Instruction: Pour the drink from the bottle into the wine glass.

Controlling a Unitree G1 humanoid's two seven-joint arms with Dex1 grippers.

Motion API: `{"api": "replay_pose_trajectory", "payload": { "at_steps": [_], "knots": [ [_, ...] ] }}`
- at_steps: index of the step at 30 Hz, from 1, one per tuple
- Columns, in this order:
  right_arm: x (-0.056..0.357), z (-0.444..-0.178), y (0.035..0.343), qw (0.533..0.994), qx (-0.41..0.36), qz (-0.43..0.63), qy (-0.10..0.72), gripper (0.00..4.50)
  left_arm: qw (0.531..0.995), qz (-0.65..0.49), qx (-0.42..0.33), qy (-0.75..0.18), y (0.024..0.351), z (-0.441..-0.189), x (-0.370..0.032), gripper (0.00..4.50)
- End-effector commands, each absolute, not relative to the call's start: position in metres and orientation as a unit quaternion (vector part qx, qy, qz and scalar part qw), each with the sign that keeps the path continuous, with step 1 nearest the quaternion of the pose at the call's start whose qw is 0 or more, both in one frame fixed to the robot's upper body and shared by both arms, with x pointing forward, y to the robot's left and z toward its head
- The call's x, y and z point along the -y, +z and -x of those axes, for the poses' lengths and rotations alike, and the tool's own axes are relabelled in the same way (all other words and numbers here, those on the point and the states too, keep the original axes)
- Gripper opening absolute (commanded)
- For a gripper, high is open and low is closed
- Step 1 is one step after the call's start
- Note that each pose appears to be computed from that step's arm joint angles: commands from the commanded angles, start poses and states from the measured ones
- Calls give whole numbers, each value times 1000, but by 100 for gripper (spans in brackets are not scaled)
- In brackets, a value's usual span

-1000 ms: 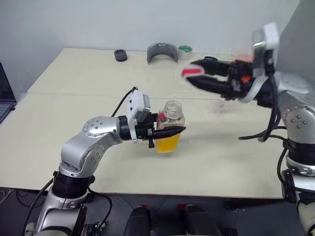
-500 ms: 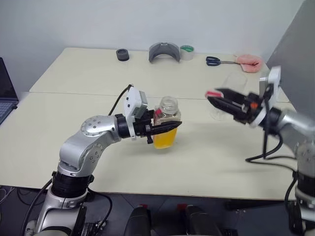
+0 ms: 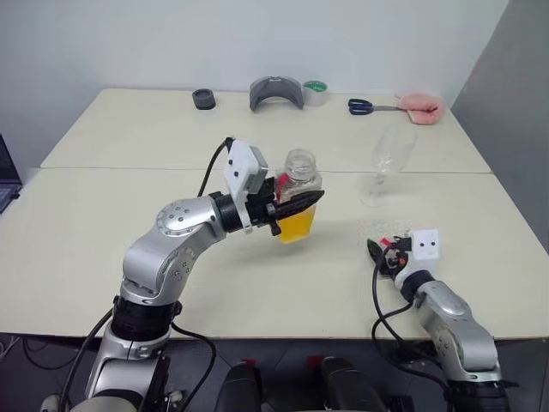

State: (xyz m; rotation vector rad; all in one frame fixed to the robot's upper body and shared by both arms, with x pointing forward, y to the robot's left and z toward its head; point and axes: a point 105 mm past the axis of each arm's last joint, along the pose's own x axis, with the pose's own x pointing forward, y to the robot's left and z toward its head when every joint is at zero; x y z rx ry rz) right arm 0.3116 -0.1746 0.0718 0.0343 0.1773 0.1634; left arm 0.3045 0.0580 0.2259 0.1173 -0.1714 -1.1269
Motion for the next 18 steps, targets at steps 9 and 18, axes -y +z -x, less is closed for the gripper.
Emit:
{"api": "replay_pose_trajectory", "payload": {
  "at_steps": [9, 18],
  "knots": [
    [175, -297, 143, 981, 6, 85, 173, 447, 876, -66, 115, -465, 242, -326, -78, 174],
    [85, -247, 247, 853, 111, 48, 508, 447, 961, -110, 148, -208, 253, -398, -158, 174]
  ]
}}
